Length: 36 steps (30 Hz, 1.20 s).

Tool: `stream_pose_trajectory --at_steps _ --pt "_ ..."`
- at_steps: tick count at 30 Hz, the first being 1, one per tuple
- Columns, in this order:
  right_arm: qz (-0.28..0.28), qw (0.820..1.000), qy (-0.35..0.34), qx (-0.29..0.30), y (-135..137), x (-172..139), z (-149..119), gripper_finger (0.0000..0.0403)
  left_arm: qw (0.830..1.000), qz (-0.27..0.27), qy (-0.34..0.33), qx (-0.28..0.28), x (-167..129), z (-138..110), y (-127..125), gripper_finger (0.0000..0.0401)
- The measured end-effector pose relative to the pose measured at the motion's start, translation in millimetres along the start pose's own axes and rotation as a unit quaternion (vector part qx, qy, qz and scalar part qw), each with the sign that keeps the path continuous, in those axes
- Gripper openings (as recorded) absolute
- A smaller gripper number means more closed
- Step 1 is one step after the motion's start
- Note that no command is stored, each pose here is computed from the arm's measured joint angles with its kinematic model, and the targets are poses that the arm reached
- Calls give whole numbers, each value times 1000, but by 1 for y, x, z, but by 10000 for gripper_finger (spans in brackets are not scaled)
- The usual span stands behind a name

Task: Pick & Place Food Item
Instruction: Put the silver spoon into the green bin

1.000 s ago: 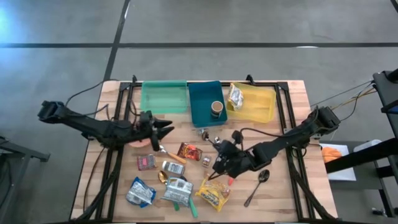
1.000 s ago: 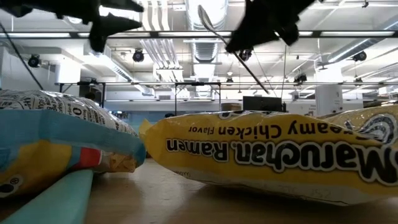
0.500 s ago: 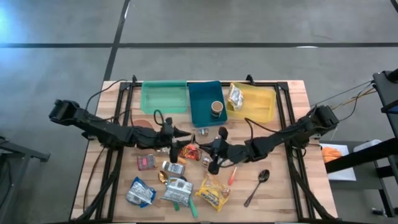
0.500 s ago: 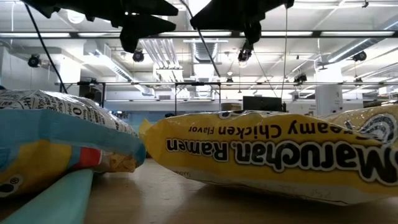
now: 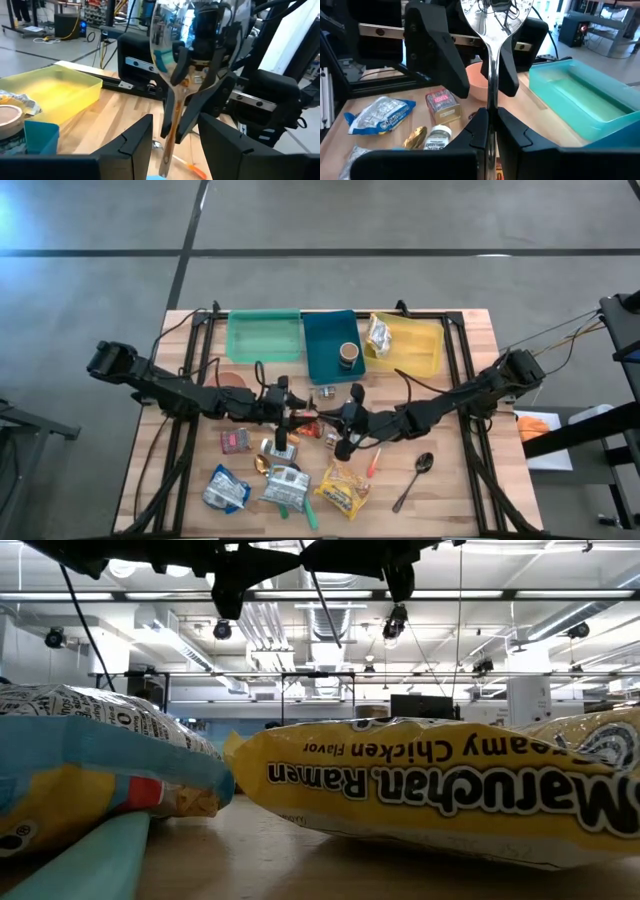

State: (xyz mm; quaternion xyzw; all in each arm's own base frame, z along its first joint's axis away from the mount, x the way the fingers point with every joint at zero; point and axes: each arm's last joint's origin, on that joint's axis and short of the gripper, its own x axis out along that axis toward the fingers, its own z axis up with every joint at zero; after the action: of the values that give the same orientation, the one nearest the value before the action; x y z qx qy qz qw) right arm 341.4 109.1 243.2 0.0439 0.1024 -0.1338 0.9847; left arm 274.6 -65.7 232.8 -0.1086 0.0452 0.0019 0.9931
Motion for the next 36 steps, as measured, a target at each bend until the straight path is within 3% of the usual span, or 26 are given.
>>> stream_pose_trajectory --at_steps 9,18,21,26,36 --pt "5 1000 -6 -1 0 0 1 12 1000 -12 -25 1 2 8 -3 166" --pt "52 999 -13 -8 1 1 3 12 999 -17 -30 35 4 13 -5 162" --pt "60 998 -18 -11 1 2 4 12 999 -25 -26 37 4 12 -5 132" --pt "69 997 -38 -7 -1 3 9 12 998 -43 -24 33 4 11 -6 21" --pt "85 996 -33 10 0 3 9 13 998 -51 -6 -34 4 8 -7 11"
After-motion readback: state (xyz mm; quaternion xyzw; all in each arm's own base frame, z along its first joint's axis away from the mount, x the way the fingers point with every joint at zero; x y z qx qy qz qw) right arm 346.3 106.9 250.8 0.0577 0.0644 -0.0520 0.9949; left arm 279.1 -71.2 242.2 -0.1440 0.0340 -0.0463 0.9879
